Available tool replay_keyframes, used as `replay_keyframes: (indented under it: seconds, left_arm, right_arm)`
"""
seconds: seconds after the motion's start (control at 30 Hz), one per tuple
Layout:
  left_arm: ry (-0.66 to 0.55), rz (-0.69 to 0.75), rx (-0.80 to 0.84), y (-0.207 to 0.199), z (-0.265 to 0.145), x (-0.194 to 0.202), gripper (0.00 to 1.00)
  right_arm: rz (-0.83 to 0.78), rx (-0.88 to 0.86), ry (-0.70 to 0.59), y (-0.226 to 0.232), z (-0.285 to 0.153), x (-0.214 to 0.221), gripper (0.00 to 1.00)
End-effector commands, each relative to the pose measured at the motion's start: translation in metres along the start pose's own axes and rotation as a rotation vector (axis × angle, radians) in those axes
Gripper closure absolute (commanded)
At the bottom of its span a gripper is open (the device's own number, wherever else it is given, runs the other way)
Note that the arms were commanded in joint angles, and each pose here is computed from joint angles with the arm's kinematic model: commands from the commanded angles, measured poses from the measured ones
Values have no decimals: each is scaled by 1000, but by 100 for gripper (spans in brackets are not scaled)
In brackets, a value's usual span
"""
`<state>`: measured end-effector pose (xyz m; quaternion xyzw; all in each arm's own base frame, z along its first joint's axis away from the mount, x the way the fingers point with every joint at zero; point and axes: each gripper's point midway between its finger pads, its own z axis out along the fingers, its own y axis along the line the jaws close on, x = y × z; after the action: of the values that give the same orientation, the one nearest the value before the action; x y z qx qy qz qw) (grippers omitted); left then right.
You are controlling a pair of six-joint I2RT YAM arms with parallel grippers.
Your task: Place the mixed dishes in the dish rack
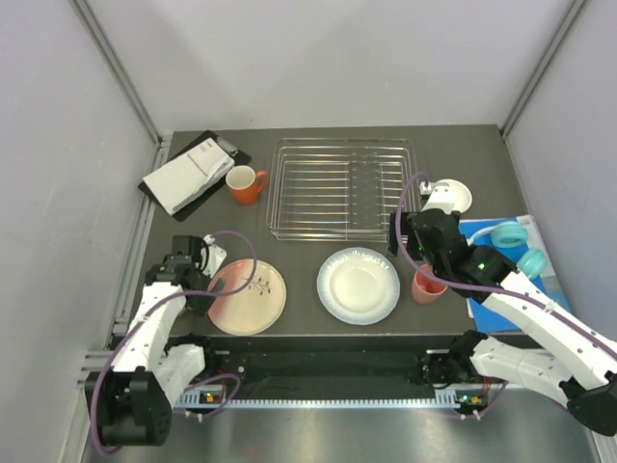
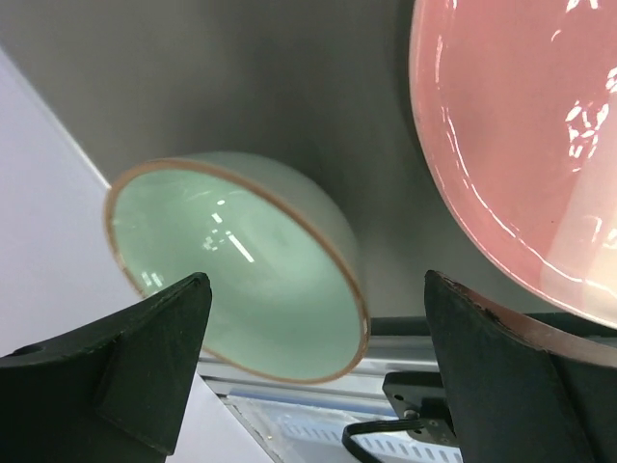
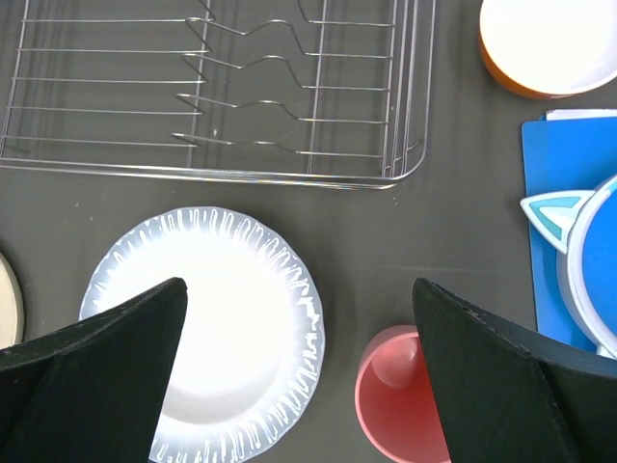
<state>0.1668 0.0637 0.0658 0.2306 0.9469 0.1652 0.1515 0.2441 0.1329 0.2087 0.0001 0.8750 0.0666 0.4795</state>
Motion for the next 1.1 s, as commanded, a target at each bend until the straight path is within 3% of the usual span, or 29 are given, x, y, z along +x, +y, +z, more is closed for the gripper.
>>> replay_keyframes:
  seconds: [0.0,0.07,0.17,0.23,0.33,0.43,0.53,0.57,0.63,0.83,0.97,1.0,1.07]
  left_arm:
    - [-16,6,-30,4,13,-5,5]
    - [-23,5,-37,4,16,-6,6]
    - [-14,19,-39,2,23,-3,20]
    - [12,26,-55,2,30,3,38]
    - [20,37,-71,2,36,6,56]
    - [4,30,-79,4,38,1,63]
    - [-3,17,-83,6,37,-2,81]
    - [1,17,-89,7,37,-2,92]
    - [4,4,-100,11,36,-4,99]
    - [-33,-99,-122,40,-4,-35,100]
    - [-240,-166,-44,56,-66,-90,100]
    - [-348,-221,-48,72,-100,-118,100]
    - [-428,-261,10,75,-134,-139,100]
  right_arm:
    - [16,-20,-42,6,-4,-12,0]
    - [19,-20,-45,5,-5,-13,0]
    - [23,-18,-47,5,-5,-14,0]
    - [26,-22,-45,6,-6,-13,0]
    - [29,-25,-47,6,-7,-14,0]
    - [31,-26,-48,5,-9,-14,0]
    - [32,-26,-49,4,-10,-14,0]
    - [34,-28,-50,4,-11,-15,0]
    - [36,-32,-50,5,-12,-17,0]
    - [37,-42,-63,6,-16,-24,0]
    - [36,-41,-68,6,-20,-27,0]
    - [44,-32,-83,3,-21,-31,1]
    - [66,-22,-101,-1,-26,-34,0]
